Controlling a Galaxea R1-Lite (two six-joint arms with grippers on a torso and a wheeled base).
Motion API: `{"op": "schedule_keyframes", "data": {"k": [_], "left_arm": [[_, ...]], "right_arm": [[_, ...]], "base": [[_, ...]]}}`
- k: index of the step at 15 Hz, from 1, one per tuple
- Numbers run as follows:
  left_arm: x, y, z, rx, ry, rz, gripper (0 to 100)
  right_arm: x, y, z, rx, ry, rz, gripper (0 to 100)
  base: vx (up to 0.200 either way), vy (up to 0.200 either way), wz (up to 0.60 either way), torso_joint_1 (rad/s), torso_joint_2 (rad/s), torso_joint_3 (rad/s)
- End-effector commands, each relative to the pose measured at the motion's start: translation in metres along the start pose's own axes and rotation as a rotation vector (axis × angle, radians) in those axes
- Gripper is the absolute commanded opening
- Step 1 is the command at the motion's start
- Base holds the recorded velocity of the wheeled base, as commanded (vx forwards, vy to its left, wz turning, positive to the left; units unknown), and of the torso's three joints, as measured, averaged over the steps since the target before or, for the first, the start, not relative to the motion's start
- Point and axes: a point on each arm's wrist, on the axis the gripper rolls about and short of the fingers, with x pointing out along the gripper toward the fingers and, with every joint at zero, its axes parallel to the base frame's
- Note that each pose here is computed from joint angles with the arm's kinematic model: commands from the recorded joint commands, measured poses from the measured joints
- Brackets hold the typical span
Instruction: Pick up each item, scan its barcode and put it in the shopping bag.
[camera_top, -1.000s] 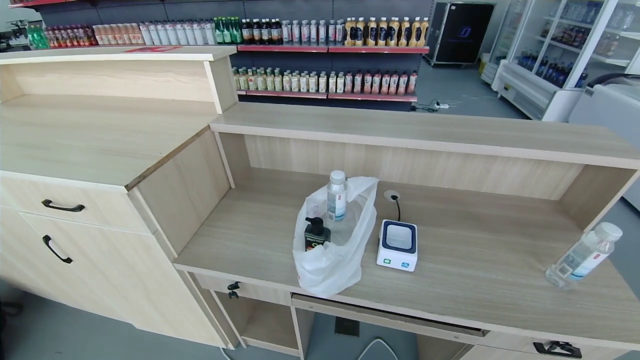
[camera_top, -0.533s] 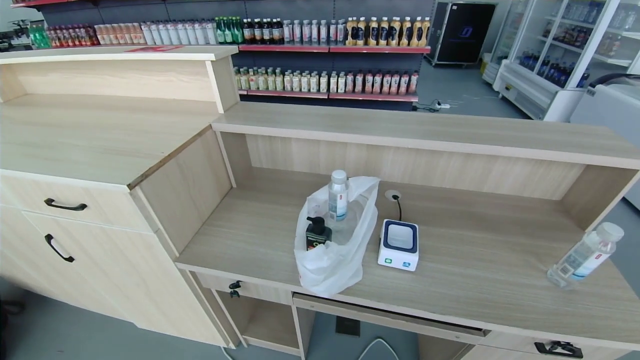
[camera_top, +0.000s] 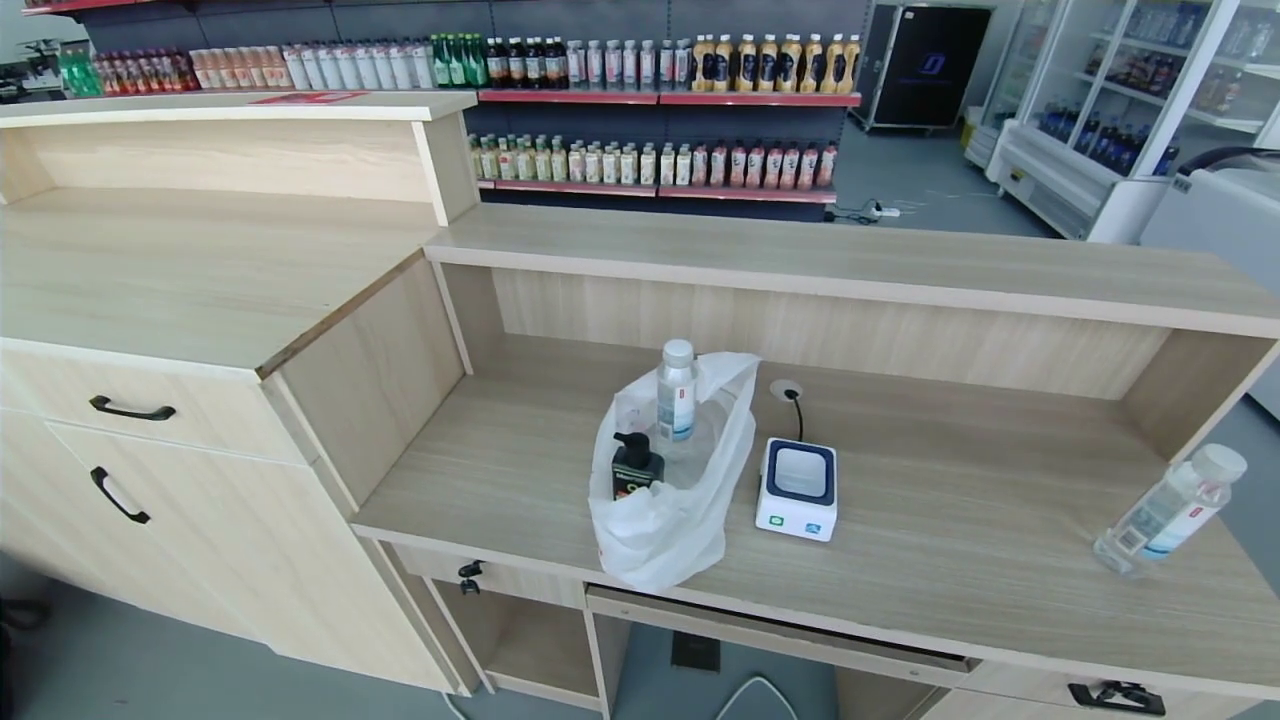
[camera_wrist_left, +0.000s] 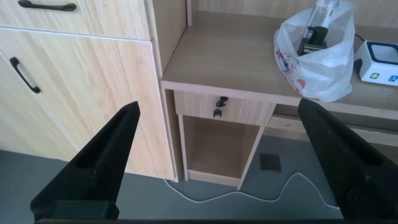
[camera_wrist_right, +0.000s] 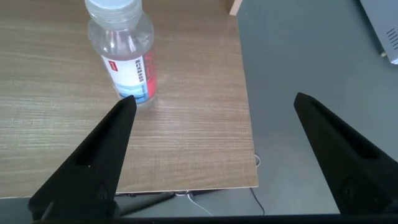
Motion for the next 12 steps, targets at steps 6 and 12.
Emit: {"op": "schedule_keyframes", "data": {"k": [6,12], "left_arm": [[0.0,0.0,0.0,-0.001,0.0,0.0,100],[0.0,0.0,0.0,0.0,0.0,0.0,100]], "right_arm": [[0.028,-0.006,-0.031,-0.026,-0.007,-0.002,100],[0.065,0.017,-0.026,-0.055,-0.034,0.107,100]], "base": [[0.0,0.0,0.0,0.0,0.0,0.0],[0.0,0.0,0.0,0.0,0.0,0.0]]}}
